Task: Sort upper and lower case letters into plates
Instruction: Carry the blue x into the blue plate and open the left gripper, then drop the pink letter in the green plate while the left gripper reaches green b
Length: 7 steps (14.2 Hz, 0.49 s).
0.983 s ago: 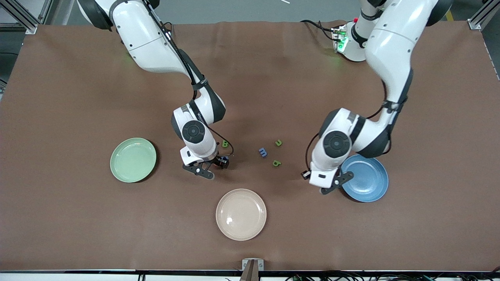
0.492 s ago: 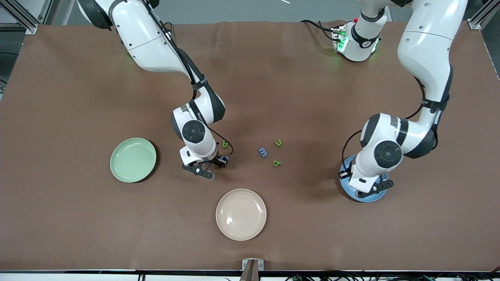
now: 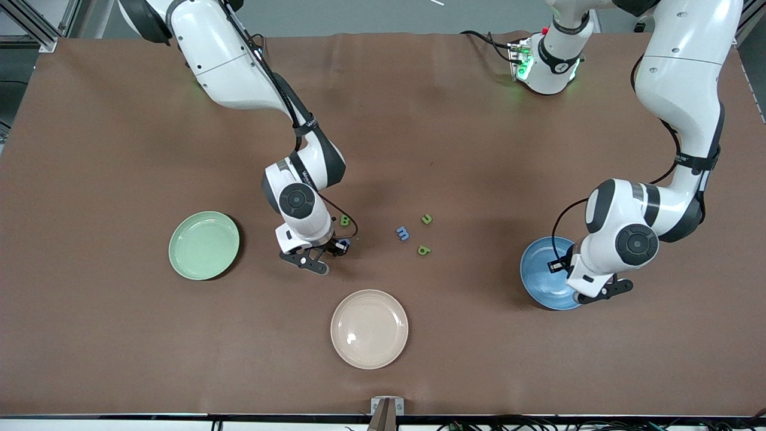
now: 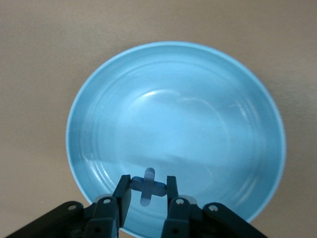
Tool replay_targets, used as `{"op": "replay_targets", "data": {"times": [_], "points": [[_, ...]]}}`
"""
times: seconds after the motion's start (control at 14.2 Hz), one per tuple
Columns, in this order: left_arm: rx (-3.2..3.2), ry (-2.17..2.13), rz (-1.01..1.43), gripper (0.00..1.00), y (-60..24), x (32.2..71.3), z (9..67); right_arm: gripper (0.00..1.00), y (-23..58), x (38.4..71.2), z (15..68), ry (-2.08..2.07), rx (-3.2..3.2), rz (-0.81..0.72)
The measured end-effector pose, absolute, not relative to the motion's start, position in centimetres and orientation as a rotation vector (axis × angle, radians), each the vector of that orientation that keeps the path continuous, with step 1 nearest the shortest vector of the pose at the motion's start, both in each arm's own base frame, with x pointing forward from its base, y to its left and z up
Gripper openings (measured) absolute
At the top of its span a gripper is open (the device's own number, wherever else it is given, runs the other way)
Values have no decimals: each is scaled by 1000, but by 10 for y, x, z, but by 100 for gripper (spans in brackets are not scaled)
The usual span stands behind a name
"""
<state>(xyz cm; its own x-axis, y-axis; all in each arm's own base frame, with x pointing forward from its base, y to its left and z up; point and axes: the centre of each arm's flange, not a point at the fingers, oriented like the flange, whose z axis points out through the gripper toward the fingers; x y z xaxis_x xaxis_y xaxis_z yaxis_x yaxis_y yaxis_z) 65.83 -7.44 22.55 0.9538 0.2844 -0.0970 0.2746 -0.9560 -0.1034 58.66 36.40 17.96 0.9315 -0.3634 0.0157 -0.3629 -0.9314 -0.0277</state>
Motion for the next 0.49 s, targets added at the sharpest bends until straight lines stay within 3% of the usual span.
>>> {"op": "replay_targets", "data": {"times": [0.14,0.49], "points": [[-3019,-430,173,47,-66,658,223,37,362,588,180,579,-3064,-33],[-3046,-388,155,95,-96,656,227,37,309,613,186,493,-3119,14]]}}
